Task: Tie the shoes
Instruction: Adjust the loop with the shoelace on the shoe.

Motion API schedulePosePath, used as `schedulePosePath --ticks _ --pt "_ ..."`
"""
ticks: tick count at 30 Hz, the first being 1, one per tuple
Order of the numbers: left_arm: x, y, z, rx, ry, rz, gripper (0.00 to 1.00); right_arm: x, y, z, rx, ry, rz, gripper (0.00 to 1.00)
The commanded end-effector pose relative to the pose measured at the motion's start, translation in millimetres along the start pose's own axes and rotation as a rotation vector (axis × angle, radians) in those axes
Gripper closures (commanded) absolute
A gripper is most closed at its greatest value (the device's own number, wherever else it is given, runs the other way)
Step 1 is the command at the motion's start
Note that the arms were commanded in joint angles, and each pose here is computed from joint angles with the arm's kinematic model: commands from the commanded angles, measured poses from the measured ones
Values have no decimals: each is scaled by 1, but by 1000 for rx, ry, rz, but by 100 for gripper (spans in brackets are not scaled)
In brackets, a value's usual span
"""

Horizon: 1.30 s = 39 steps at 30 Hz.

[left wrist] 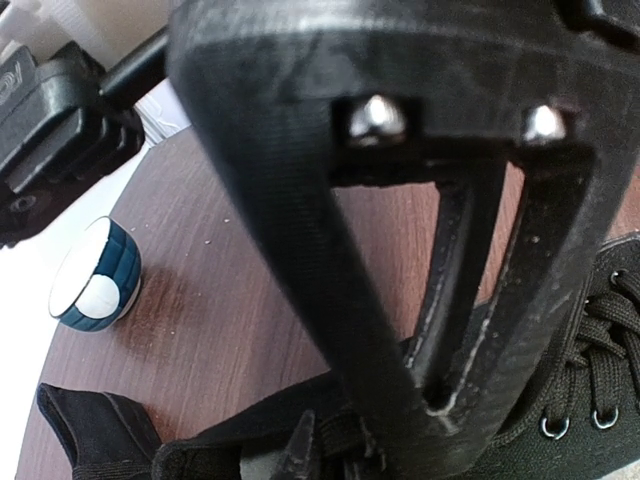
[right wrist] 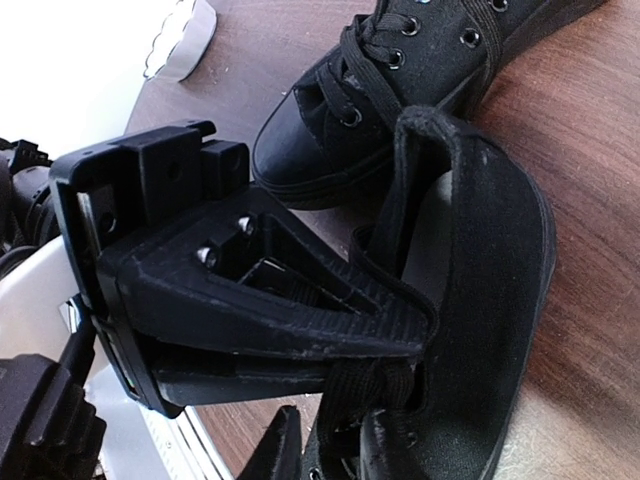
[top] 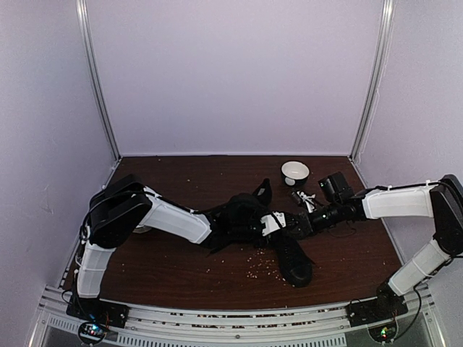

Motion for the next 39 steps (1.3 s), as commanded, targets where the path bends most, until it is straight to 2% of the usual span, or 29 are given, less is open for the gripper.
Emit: schedulePosePath --ticks 1,5,6,10,17,21,39 --pt "10 33 -6 -79 17 5 94 -1 7 2 -10 -19 -25 84" --pt "10 33 -7 -78 18 5 93 -3 5 2 -9 -24 -22 99" --pt "10 32 -7 -75 16 6 92 -3 6 1 -11 -28 -22 100" --pt "10 34 -13 -61 -14 32 80 -5 10 -7 -38 -38 -19 100" --pt "1 24 -21 7 -88 166 57 1 12 -14 -46 -9 -38 100" --pt "0 28 -22 14 -114 203 47 4 11 -14 -36 11 -45 100" --pt "6 27 -9 9 -189 142 51 12 18 -23 -39 5 -75 100"
Point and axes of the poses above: each gripper's point midway between its finger pads, its own z axis out along the fingers, its own x axis along the line the jaws close on, y = z × x, the point moved 2 cm from there along -z, back along the fingers, and after that the axes turned 5 degrees about -z, right-handed, at the moved point
